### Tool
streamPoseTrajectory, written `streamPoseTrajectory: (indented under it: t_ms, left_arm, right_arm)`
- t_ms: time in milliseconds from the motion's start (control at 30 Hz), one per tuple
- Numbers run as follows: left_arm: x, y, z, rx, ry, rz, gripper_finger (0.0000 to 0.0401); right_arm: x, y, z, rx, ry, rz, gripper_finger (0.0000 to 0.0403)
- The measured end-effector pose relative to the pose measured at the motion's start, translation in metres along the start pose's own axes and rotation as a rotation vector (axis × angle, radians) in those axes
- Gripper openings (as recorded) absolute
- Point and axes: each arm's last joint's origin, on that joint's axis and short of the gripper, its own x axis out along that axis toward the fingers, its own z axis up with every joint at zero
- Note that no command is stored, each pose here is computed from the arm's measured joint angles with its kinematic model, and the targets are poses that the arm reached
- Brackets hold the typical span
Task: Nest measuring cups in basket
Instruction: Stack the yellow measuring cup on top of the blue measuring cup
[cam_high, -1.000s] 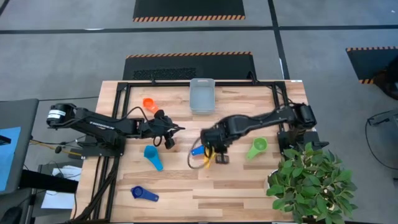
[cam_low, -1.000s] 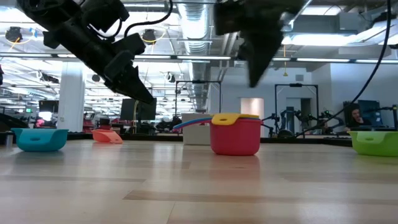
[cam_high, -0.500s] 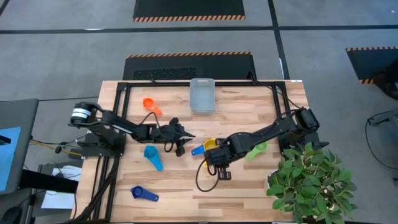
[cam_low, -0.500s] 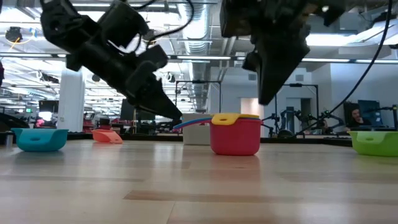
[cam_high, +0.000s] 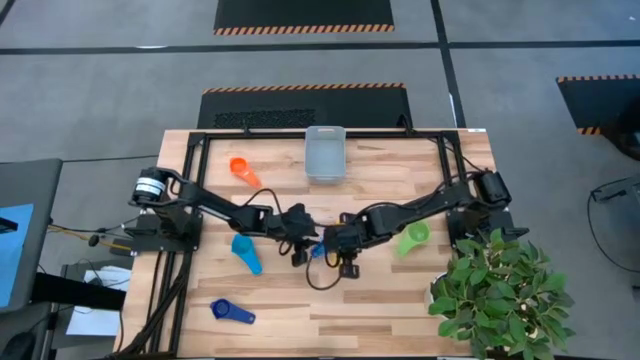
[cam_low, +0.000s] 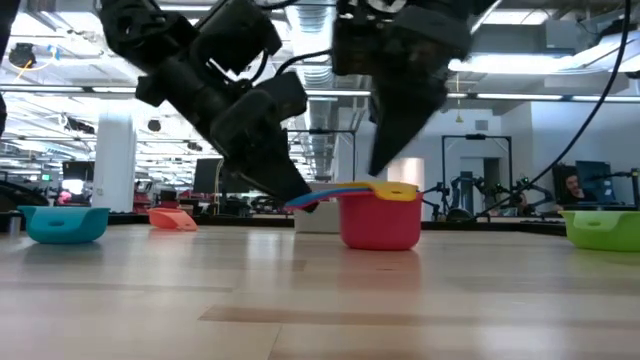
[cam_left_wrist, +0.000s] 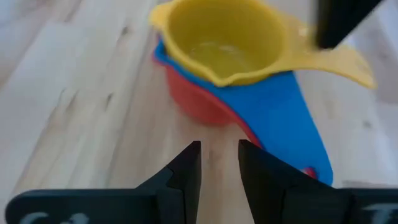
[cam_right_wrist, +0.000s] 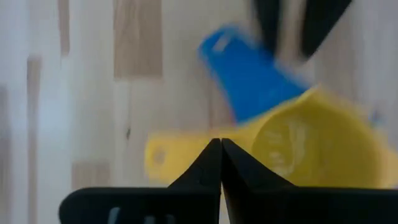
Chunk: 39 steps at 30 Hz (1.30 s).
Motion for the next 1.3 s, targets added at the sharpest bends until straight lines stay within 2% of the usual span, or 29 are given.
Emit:
streamPoseTrajectory:
  t_ms: [167,367,467,767,1067,1300]
  left_arm:
    - [-0.001,-0.009,0.005,0.023,-0.014,-0.031,0.0093]
    - [-0.001,-0.009,0.000,-0.003,0.034,-0.014,0.0093]
    - [-0.001,-0.008,0.000,-0.011,0.034,-0.001,0.0093]
    - [-0.001,-0.009,0.000,-0.043,0.025,-0.004,0.0093]
    - [-0.001,-0.014,0.002,-0.038,0.009,-0.057,0.0093]
    - [-0.001,-0.018,0.006,-0.034,0.004,-0.072,0.0093]
  right_arm:
    - [-0.015,-0.002,0.007,-0.004,-0.018,-0.002,0.0021]
    - [-0.026,0.007,-0.023,-0.017,0.263,-0.066,0.0018]
    - [-0.019,0.014,-0.030,-0.027,0.318,-0.078,0.0020]
    - [0.020,0.021,-0.026,-0.031,0.276,-0.038,0.0015]
    - [0.017,0.013,0.004,-0.014,0.088,0.041,0.0025]
    - [0.010,0.000,0.019,0.013,0.043,0.037,0.0015]
